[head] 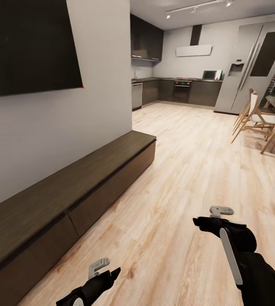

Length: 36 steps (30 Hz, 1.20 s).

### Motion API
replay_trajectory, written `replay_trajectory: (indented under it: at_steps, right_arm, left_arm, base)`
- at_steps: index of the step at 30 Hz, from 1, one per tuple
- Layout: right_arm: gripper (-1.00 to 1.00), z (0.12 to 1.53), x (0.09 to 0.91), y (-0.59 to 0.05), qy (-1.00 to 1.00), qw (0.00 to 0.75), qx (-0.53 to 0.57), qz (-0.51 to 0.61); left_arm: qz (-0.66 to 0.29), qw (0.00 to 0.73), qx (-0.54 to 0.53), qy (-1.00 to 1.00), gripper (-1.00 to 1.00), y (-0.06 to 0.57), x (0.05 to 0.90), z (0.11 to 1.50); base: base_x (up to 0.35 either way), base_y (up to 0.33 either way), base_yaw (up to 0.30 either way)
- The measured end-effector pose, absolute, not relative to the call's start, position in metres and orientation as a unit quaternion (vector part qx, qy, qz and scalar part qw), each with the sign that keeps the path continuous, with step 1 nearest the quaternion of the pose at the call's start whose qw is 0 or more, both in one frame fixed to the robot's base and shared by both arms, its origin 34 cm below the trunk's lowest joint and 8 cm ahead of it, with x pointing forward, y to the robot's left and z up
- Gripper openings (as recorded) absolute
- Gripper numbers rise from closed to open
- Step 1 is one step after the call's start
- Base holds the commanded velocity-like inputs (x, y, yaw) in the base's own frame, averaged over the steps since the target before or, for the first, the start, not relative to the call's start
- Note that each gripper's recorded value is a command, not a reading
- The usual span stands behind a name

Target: Place each of the two pumpkins and all three candles from the living room inside a cabinet in the living room (use any cabinet), then make sure every cabinet is closed, and position the cauldron so it is next to a table in the living room.

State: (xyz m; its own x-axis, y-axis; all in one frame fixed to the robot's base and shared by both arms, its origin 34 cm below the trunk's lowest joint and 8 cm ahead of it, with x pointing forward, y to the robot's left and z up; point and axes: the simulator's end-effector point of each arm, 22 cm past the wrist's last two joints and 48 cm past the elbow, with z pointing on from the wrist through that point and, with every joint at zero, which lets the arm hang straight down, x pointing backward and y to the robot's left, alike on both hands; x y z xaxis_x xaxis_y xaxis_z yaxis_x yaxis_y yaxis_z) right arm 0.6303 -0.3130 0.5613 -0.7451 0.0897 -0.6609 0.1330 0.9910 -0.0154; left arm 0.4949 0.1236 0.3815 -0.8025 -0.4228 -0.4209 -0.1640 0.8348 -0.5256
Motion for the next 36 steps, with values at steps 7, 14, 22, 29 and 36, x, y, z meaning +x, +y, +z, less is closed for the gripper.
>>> replay_trajectory:
  at_steps: [7, 14, 22, 29, 36]
  right_arm:
    - [1.0, 0.562, 0.63, -0.314, 0.933, 0.353, 0.062, -0.032]
    - [1.0, 0.566, 0.632, -0.316, 0.932, 0.356, 0.065, -0.033]
    - [1.0, 0.571, 0.633, -0.317, 0.93, 0.36, 0.065, -0.035]
    - [1.0, 0.576, 0.635, -0.319, 0.928, 0.364, 0.065, -0.036]
    - [1.0, 0.579, 0.635, -0.318, 0.927, 0.367, 0.065, -0.035]
  left_arm:
    - [-0.256, 0.27, -0.194, 0.908, 1.0, 0.13, 0.499, 0.385]
    - [-0.257, 0.273, -0.209, 0.903, 1.0, 0.138, 0.501, 0.386]
    - [-0.261, 0.278, -0.207, 0.901, 1.0, 0.136, 0.504, 0.391]
    - [-0.259, 0.282, -0.201, 0.902, 1.0, 0.134, 0.503, 0.393]
    - [-0.258, 0.291, -0.2, 0.899, 1.0, 0.135, 0.506, 0.396]
  base:
    - [0.0, 0.0, -0.3]
    - [0.0, 0.0, -0.3]
    - [0.0, 0.0, -0.3]
    - [0.021, -0.024, -0.3]
    - [0.145, -0.203, -0.3]
